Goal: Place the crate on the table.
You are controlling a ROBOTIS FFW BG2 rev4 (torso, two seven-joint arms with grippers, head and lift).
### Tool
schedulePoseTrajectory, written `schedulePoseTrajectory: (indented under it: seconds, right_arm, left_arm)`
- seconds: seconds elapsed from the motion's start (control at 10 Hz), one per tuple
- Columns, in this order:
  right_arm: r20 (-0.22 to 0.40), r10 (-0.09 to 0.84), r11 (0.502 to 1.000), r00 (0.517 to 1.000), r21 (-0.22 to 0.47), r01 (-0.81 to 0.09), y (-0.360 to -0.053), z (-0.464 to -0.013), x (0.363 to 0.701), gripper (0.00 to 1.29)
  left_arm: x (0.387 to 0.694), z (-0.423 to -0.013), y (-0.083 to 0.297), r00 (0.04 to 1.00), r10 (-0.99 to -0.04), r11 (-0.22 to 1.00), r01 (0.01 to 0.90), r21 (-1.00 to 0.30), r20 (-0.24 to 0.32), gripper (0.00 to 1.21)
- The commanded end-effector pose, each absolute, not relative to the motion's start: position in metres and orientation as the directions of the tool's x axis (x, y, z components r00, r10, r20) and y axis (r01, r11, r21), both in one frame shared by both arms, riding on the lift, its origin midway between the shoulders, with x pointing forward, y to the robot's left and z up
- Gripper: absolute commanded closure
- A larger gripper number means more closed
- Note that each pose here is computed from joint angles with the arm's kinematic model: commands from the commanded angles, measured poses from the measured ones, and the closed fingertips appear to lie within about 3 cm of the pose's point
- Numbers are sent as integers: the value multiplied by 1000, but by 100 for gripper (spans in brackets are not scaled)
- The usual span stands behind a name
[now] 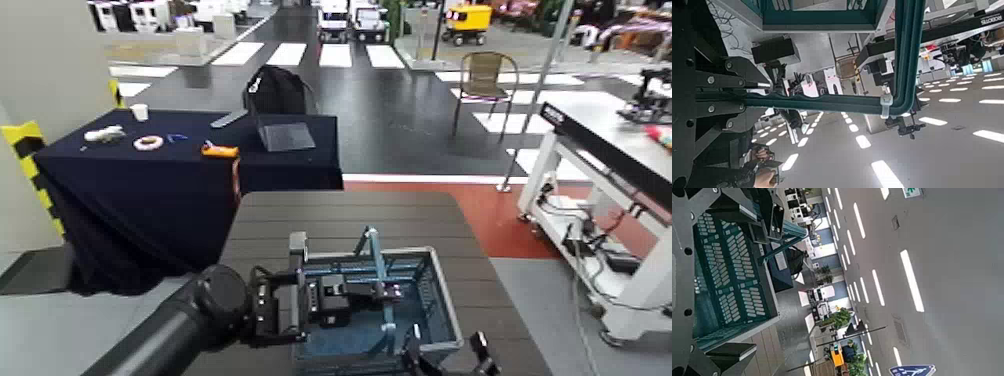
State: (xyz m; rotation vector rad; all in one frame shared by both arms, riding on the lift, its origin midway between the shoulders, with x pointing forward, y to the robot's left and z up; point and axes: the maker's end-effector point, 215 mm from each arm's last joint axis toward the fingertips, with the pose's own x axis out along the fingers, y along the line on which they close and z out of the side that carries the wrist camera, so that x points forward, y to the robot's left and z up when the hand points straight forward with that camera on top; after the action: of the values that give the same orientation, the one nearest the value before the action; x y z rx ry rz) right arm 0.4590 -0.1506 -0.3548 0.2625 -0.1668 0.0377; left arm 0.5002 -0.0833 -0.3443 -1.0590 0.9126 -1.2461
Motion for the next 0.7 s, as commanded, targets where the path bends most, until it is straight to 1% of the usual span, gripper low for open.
schedulePoseTrajectory:
  seconds: [0.1, 0.2, 0.3, 0.5, 0.7]
  right_arm:
    - [170, 15, 965, 985, 255, -59, -151, -354, 459, 14]
    - [169, 17, 965, 985, 255, -61, -151, -355, 459, 14]
    - [170, 19, 964, 985, 257, -63, -149, -354, 459, 14]
    - [169, 18, 964, 986, 257, -61, -150, -355, 459, 14]
    - [169, 19, 964, 985, 258, -63, -150, -355, 460, 14]
  left_arm:
    - [505, -345, -83, 139, -990, 4, 297, -955, 39, 75]
    - [512, -340, -80, 158, -986, -2, 318, -948, 55, 57]
    - [516, -338, -80, 165, -985, 0, 328, -945, 58, 48]
    - [521, -335, -78, 179, -981, -5, 344, -939, 71, 43]
    - [531, -324, -75, 204, -974, -19, 379, -925, 103, 31]
